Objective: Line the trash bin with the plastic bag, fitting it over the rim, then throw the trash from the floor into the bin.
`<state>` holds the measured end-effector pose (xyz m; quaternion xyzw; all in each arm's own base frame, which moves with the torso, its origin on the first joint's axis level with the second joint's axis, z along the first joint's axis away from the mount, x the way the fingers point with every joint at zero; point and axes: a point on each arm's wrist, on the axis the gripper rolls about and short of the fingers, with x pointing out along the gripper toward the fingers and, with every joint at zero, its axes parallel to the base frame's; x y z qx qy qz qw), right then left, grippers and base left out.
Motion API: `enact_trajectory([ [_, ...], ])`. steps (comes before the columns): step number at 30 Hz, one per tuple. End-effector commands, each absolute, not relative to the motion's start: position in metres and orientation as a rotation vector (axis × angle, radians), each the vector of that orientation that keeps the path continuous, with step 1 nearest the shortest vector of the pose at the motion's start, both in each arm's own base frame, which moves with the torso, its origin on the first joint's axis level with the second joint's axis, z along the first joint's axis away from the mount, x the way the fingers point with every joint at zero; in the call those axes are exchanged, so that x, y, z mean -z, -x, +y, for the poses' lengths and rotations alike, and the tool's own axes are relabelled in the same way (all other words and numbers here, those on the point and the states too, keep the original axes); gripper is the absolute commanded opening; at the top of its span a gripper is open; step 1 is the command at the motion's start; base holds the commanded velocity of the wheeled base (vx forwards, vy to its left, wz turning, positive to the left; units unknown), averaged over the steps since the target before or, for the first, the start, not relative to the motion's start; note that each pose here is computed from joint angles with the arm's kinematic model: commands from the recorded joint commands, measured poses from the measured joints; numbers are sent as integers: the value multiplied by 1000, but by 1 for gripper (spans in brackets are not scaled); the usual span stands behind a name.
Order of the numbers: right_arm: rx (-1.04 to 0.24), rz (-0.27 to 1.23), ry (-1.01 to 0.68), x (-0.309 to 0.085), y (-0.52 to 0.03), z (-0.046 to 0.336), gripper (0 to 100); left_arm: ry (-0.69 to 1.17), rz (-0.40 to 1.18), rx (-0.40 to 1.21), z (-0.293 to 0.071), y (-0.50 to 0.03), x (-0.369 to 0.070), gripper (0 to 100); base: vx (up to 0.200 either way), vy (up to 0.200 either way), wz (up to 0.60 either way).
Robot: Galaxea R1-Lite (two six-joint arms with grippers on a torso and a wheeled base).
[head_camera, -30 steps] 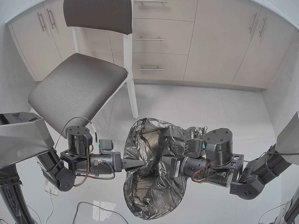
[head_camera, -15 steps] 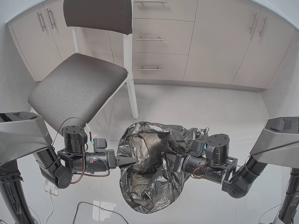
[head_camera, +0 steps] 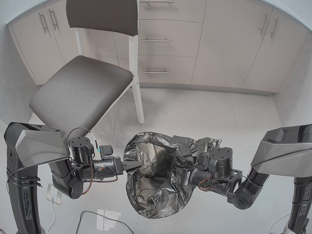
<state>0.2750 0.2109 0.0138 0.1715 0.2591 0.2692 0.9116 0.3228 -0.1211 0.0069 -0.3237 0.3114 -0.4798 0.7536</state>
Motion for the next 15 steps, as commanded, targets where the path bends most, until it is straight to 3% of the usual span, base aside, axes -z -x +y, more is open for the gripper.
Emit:
enact_trajectory([
  [1,-502,509,-315,-4,-285,210,0,721,720,1021,-123,-331,19,0,0,0,0],
  [15,-452,447,-309,2,-296,207,0,711,652,970,-124,-353,25,0,0,0,0],
])
